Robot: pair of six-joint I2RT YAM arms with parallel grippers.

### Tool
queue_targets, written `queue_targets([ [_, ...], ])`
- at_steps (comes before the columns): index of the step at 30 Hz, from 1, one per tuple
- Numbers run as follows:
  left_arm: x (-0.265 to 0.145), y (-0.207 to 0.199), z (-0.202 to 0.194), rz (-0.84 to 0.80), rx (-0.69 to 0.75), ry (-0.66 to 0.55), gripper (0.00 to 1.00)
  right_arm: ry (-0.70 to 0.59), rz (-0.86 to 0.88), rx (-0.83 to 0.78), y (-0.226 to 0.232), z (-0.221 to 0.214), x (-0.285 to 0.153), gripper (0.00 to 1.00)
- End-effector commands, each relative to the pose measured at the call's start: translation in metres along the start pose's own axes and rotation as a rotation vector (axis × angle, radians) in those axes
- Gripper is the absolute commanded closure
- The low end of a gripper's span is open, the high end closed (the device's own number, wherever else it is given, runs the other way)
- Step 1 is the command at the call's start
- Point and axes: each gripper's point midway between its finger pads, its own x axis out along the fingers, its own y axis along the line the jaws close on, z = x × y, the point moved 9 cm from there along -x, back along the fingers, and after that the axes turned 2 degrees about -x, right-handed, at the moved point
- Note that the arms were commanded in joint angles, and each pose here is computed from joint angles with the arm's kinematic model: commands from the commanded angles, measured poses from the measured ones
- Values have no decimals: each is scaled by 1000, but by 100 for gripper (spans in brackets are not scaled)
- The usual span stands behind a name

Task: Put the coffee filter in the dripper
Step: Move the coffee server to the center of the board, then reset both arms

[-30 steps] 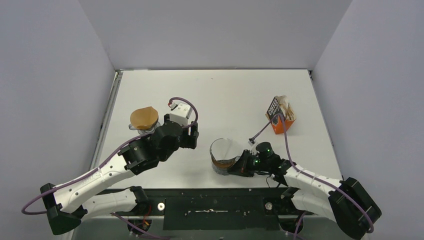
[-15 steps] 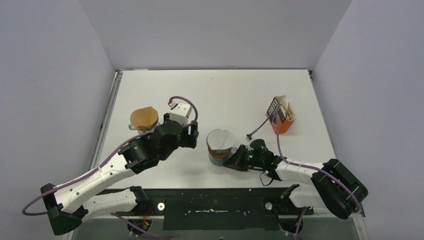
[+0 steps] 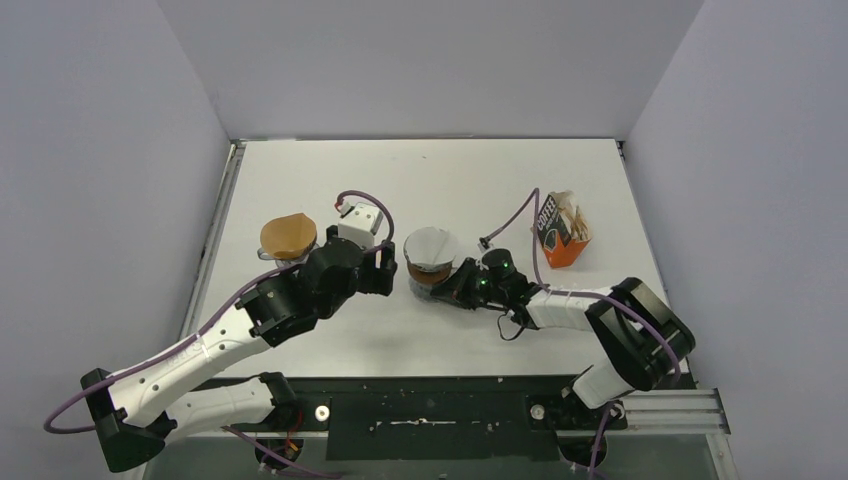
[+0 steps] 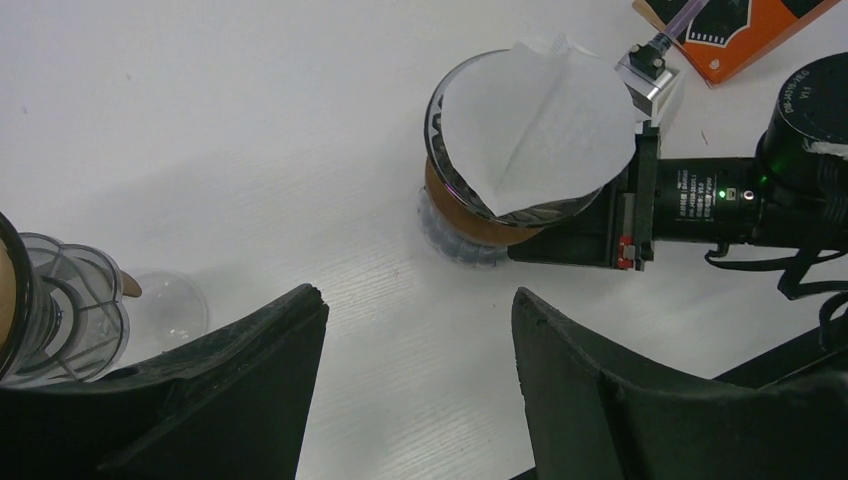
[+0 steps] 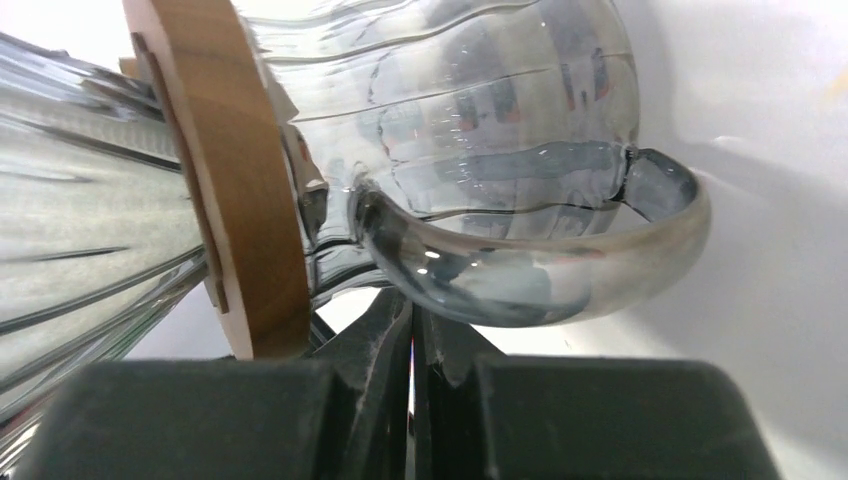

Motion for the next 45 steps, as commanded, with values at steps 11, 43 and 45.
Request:
queue_targets([
  [11, -8, -5, 29, -80, -78, -54, 33, -170, 32, -102, 21, 74, 39, 100],
  [43, 27, 53, 91, 54, -115, -87, 31, -451, -477, -387, 34, 154, -120, 42],
  [45, 27, 58, 96, 93, -103, -97, 31, -488, -529, -411, 41, 166, -135, 38],
])
